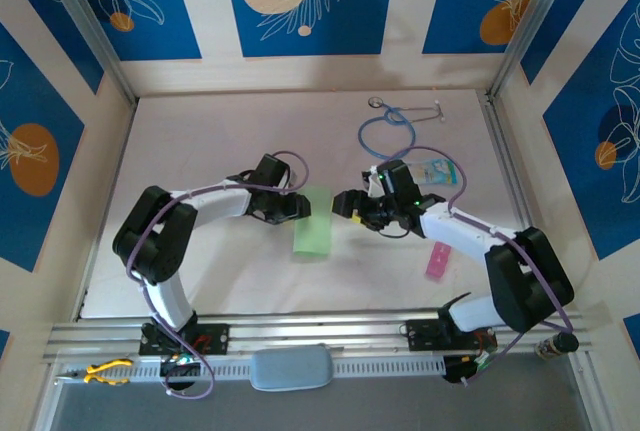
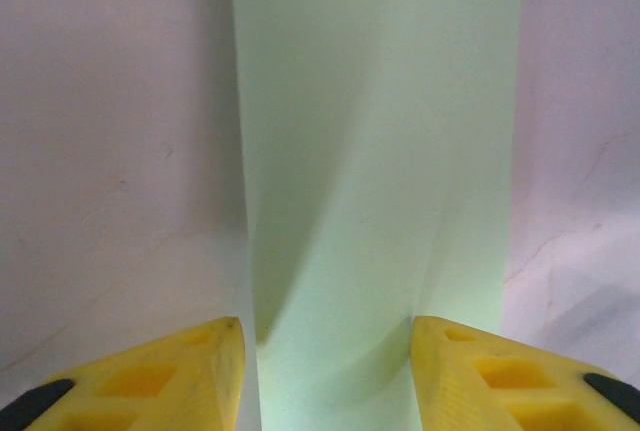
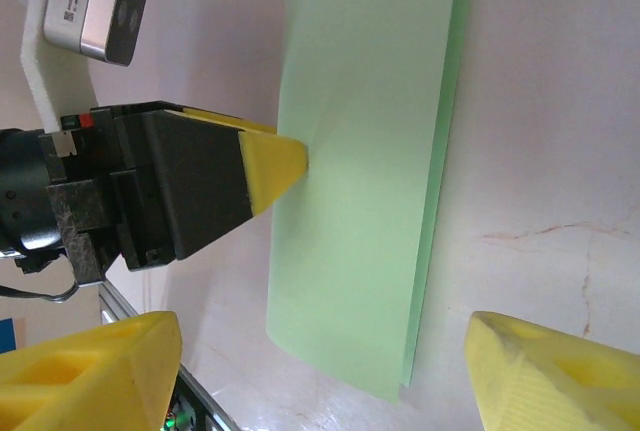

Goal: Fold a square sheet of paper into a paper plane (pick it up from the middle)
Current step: First fold the square sheet of paper in half at the center of the table.

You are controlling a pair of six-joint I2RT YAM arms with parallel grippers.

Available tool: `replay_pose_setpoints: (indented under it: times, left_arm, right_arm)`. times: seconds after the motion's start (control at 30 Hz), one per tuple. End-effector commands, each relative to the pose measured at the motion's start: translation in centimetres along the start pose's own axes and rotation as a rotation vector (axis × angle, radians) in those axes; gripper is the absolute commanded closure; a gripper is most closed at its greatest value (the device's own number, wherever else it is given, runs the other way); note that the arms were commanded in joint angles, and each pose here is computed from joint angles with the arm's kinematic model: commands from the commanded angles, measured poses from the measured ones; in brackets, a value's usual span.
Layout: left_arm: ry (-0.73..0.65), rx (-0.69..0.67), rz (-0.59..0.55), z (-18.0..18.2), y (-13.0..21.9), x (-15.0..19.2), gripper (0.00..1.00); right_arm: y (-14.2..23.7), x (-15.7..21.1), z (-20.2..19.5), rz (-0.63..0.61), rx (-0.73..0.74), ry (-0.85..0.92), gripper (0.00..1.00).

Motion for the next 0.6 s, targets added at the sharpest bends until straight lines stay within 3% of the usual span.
replay_pose_setpoints:
  times: [0.0,0.23,0.57]
  left_arm:
    - [-0.007,-0.035,-0.009,0.8,0.7,0.1,0.53]
    - [0.005,-0.053,-0.003,1.3,0.3,0.1,0.53]
    - [-0.029,-0.028,0.026,1.3,-0.4,0.3,0.50]
  right_arm:
    - [-0.4,-0.4,0.9,0.010,-0.032,0.005,0.28]
    - [-1.6,-0.6,0.2,0.010,-0.031,-0.048,0.41]
    - [-2.0,-0.6,-0.9,-0.009,0.026,-0.089,0.43]
Point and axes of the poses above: each hand's point on the last joint's axis, 136 mm out from that joint toward the fingers, its own y axis back along the fingers, its own z axis along the line the jaws close on, x = y × z, the point moved 6 cm from there along y, back along the fingers, and after that the axes turned 1 degree about y, right-handed, at the moved point
